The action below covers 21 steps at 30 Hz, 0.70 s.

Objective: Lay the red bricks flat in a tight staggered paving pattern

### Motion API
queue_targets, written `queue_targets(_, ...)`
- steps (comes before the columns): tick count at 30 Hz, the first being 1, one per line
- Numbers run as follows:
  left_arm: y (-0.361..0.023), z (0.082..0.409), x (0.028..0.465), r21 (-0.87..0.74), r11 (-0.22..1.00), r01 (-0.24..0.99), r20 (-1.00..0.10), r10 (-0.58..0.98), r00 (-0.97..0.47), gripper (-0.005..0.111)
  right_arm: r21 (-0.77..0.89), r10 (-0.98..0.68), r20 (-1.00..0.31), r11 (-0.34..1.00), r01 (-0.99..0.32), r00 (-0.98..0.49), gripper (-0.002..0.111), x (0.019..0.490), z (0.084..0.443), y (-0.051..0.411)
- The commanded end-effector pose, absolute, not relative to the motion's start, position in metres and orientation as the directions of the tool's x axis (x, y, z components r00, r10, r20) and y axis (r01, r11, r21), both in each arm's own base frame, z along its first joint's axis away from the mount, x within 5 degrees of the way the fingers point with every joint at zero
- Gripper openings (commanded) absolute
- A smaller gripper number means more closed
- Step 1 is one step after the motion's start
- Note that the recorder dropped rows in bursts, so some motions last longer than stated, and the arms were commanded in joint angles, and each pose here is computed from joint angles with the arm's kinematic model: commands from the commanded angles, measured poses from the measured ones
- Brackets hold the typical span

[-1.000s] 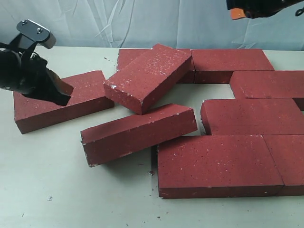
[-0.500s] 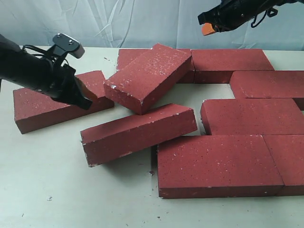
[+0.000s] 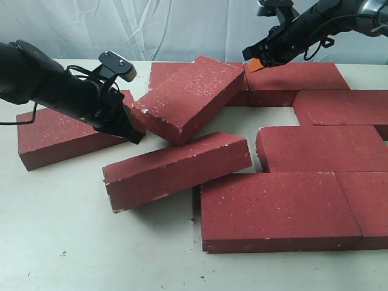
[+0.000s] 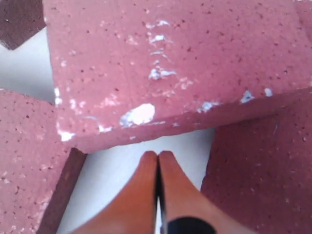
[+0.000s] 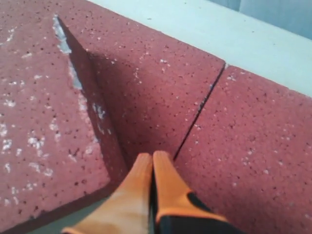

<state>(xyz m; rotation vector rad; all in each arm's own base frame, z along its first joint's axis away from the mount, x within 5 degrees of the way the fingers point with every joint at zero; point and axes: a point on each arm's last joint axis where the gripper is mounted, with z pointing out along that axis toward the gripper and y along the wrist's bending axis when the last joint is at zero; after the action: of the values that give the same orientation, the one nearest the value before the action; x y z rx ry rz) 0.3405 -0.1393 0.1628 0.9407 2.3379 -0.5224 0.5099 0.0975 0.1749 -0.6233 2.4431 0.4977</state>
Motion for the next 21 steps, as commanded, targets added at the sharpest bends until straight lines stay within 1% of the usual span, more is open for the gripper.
queue_targets(1,-0.142,0.157,0.343,-0.157,0.69,0.707,-0.622,0.487,-0.613,0.0,0.146,-0.357,-0.636,0.815,-0.561,-0.684,-0.001,0.511,0.178,0.115)
queue_targets(5,-0.144,0.152,0.349,-0.167,0.697,0.697,-0.621,0.475,-0.624,0.0,0.084,-0.408,-0.64,0.805,-0.587,-0.651,-0.001,0.51,0.178,0.125)
queue_targets(9,-0.146,0.156,0.353,-0.179,0.701,0.69,-0.635,0.453,-0.626,0.0,0.078,-0.416,-0.644,0.799,-0.596,-0.642,-0.001,0.509,0.178,0.131)
queue_targets(16,-0.144,0.157,0.358,-0.14,0.73,0.668,-0.658,0.435,-0.614,0.0,0.065,-0.444,-0.643,0.78,-0.622,-0.624,-0.001,0.507,0.183,0.134)
queue_targets(19,-0.145,0.161,0.36,-0.139,0.727,0.673,-0.666,0.434,-0.607,0.0,0.072,-0.463,-0.637,0.76,-0.646,-0.616,-0.001,0.5,0.198,0.134)
queue_targets(21,-0.145,0.165,0.359,-0.132,0.725,0.676,-0.674,0.435,-0.597,0.0,0.057,-0.517,-0.612,0.726,-0.686,-0.599,-0.001,0.492,0.211,0.133)
